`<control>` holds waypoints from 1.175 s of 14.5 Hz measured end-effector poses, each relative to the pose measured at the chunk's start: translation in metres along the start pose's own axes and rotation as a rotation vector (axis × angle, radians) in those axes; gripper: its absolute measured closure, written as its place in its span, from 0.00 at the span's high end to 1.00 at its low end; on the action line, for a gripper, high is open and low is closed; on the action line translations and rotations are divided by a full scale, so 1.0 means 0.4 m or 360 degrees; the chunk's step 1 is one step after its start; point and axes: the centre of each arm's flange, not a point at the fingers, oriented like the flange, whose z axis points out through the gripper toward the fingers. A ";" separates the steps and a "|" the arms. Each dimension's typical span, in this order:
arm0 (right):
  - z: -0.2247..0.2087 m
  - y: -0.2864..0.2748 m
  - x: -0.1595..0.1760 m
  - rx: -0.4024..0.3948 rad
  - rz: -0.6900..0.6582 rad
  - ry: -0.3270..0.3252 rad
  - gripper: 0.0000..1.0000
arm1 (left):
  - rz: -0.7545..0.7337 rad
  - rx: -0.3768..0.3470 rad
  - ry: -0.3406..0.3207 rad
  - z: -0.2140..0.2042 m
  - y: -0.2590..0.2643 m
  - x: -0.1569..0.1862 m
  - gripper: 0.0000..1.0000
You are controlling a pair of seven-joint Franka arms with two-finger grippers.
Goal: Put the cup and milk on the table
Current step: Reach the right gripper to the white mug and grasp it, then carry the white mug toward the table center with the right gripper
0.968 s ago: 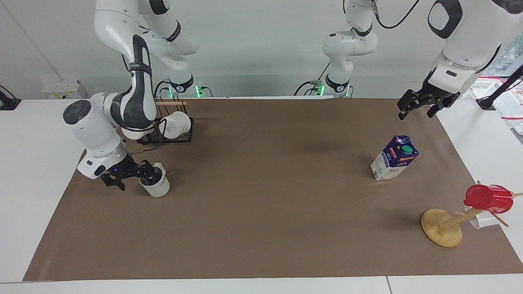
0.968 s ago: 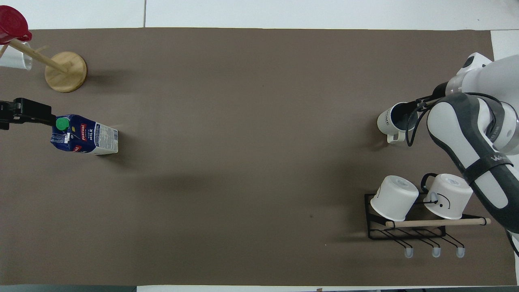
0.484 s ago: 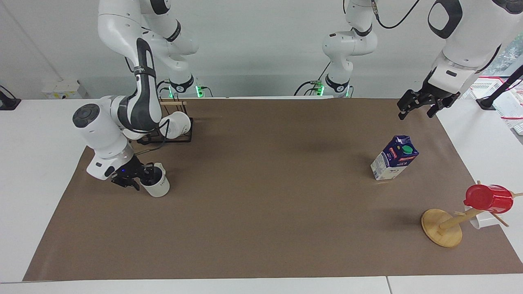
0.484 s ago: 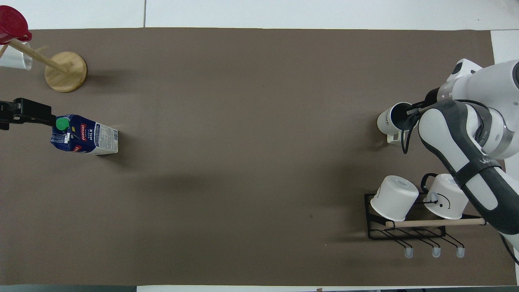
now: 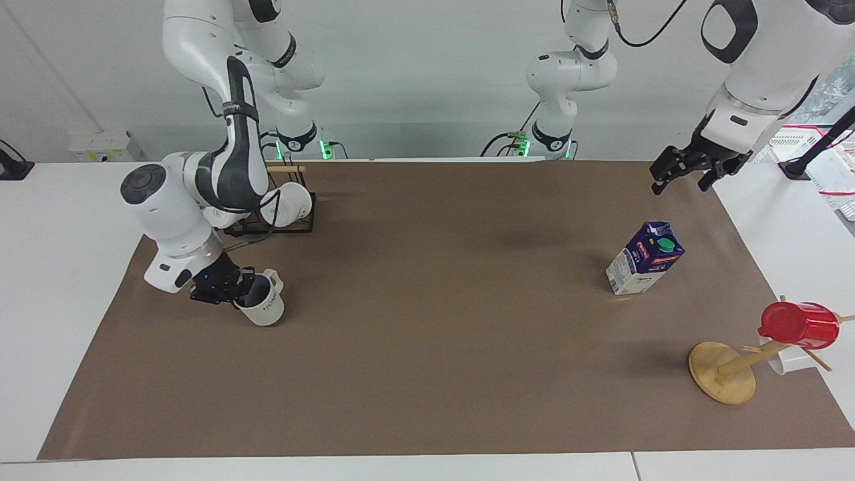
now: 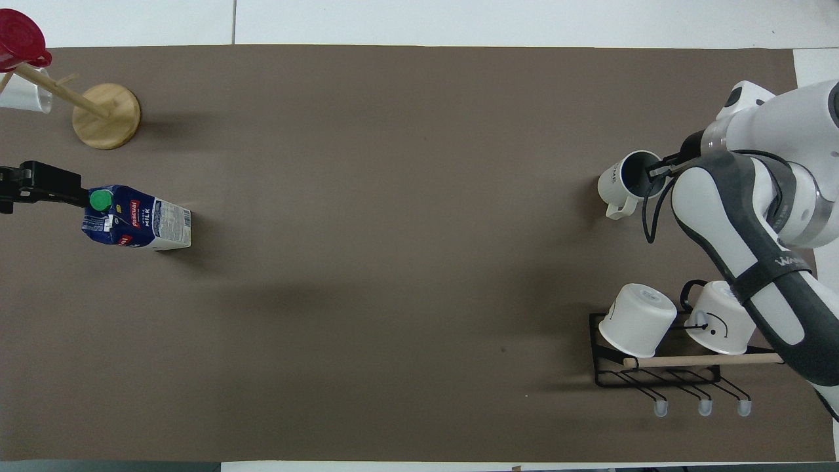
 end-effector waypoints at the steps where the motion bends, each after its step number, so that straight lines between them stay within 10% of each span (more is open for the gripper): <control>1: -0.029 -0.050 0.026 0.0007 -0.0010 0.0003 0.04 | 0.0000 0.0000 -0.0001 0.003 0.000 0.000 1.00; 9: 0.005 -0.579 0.097 0.0054 -0.0139 0.0076 0.04 | -0.0015 0.0000 0.0020 0.017 -0.013 0.005 1.00; 17: 0.098 -0.705 0.028 0.0054 -0.0381 0.0088 0.04 | -0.0079 -0.0001 0.0095 0.181 -0.070 0.041 1.00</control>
